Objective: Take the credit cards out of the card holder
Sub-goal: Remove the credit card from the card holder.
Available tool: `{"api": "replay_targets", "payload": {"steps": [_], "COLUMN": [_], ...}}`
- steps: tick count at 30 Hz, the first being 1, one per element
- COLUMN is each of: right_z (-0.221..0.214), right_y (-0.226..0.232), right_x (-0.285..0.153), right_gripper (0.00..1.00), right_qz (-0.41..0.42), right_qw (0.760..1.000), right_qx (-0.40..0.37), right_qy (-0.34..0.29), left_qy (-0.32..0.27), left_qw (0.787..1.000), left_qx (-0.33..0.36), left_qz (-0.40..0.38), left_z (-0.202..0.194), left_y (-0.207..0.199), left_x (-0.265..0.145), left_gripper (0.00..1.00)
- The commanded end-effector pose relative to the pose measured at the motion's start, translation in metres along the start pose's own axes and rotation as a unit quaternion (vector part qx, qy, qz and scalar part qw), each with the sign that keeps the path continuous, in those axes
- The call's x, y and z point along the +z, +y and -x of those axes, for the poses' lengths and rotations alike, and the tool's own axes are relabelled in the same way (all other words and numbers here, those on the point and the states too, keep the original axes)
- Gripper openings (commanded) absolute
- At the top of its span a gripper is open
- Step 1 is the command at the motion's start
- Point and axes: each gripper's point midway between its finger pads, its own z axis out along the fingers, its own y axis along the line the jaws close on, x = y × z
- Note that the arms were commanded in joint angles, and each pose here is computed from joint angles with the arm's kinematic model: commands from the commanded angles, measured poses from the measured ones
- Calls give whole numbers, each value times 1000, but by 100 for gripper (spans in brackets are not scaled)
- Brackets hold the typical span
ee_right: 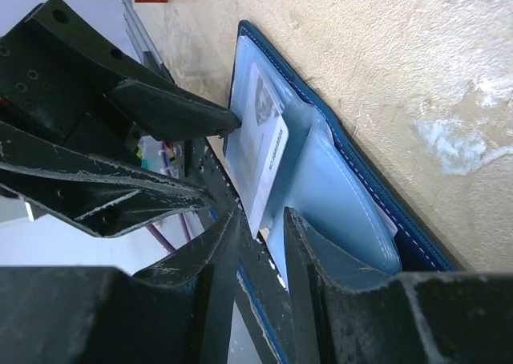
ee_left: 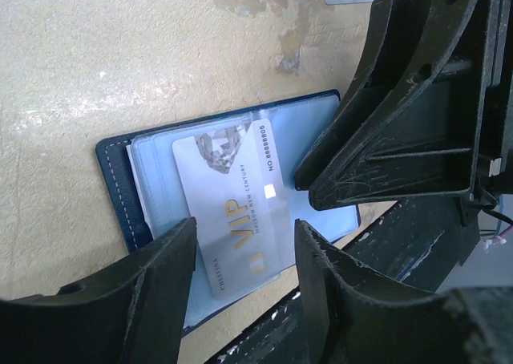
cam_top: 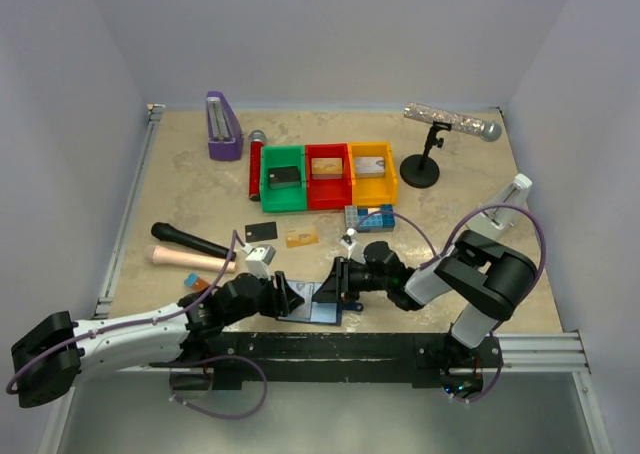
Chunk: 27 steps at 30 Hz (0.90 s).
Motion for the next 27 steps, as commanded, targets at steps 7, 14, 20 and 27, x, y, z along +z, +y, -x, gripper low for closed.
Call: {"api": "replay_targets", "payload": {"steps": [7,14,20,27], "right_z": [9,10,9,8], "right_y": [14,21,26,23], "right_x": [4,4,7,10], "right_gripper": [37,40,42,45], "right_qz": [17,17,10,-4], "right_qw": [1000,999,999,999], "right_qx": [-17,-28,-34,-31], "right_qy": [-2,2,10,17], "left_qy": [-25,-33,-24,-12], "left_qw": [1000,997,993,994], "left_qx": [17,17,11,8], "left_qz": [5,73,115,105], "left_z": [23,23,17,8], "left_y": [-11,19,36,36], "left_x": [-16,-20,-19,-13], "left_gripper": [61,60,54,50]}}
